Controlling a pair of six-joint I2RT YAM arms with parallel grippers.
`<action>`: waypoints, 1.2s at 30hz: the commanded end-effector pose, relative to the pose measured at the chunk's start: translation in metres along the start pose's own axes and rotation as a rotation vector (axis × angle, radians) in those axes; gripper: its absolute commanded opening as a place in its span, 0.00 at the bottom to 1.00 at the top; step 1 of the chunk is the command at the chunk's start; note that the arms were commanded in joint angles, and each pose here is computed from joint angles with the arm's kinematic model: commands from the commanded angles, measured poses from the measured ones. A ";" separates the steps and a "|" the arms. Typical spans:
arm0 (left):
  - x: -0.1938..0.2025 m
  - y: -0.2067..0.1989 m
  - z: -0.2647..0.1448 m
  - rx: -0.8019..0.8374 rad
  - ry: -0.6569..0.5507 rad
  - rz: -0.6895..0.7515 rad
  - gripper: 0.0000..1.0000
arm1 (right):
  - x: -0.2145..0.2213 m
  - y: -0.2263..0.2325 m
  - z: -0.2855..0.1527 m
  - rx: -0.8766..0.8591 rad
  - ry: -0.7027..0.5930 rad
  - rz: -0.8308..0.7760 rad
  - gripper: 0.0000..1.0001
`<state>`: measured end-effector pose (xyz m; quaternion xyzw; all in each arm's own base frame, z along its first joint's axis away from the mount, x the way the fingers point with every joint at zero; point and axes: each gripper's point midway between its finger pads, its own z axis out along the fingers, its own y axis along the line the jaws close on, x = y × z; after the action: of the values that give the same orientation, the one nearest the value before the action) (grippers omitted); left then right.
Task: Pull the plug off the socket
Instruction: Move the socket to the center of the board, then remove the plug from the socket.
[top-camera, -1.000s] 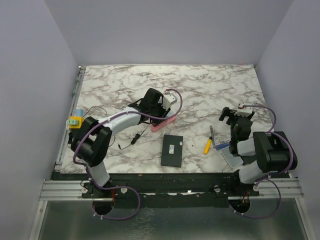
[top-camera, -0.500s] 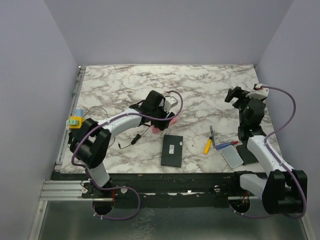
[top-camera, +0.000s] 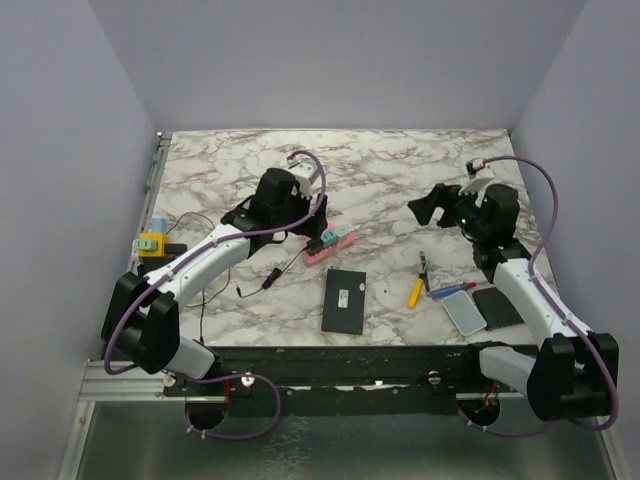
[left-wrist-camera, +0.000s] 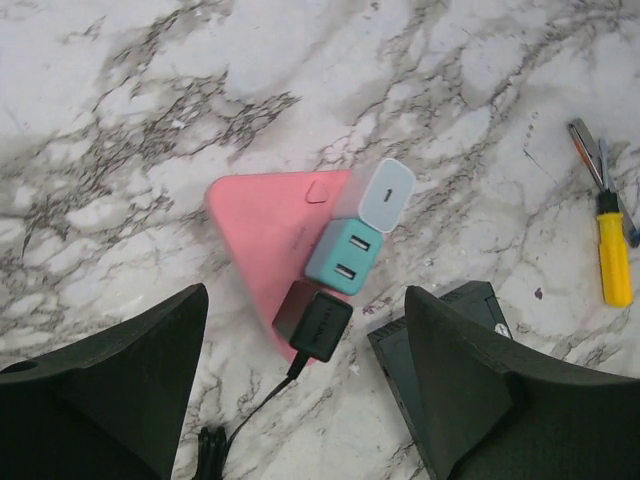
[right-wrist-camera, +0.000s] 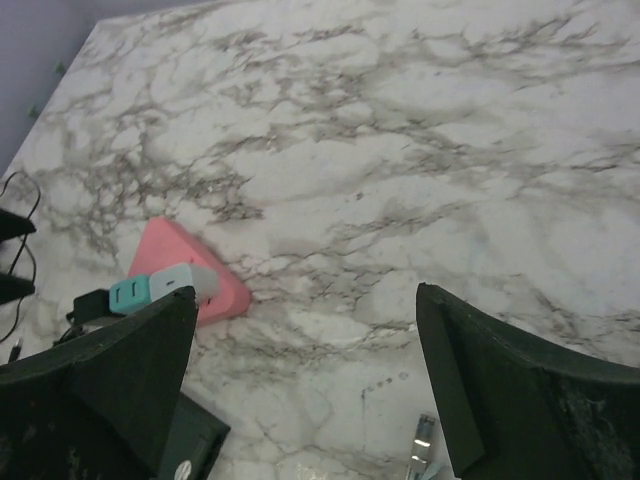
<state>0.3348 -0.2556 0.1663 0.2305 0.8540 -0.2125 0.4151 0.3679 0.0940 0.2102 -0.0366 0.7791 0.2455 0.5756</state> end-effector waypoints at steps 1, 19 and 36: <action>0.012 0.021 -0.011 -0.032 0.004 -0.254 0.81 | 0.031 0.035 0.004 -0.076 0.143 -0.053 0.95; 0.061 0.012 -0.008 0.156 0.106 -0.565 0.80 | 0.120 0.113 0.072 -0.102 0.406 -0.341 0.85; 0.069 0.017 0.018 0.155 0.157 -0.550 0.73 | 0.166 0.131 0.094 -0.119 0.504 -0.445 0.74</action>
<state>0.3077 -0.2258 0.0882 0.0183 0.9045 -0.3449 0.2500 0.3554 0.2852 0.0962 -0.2828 0.8509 0.1562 0.4142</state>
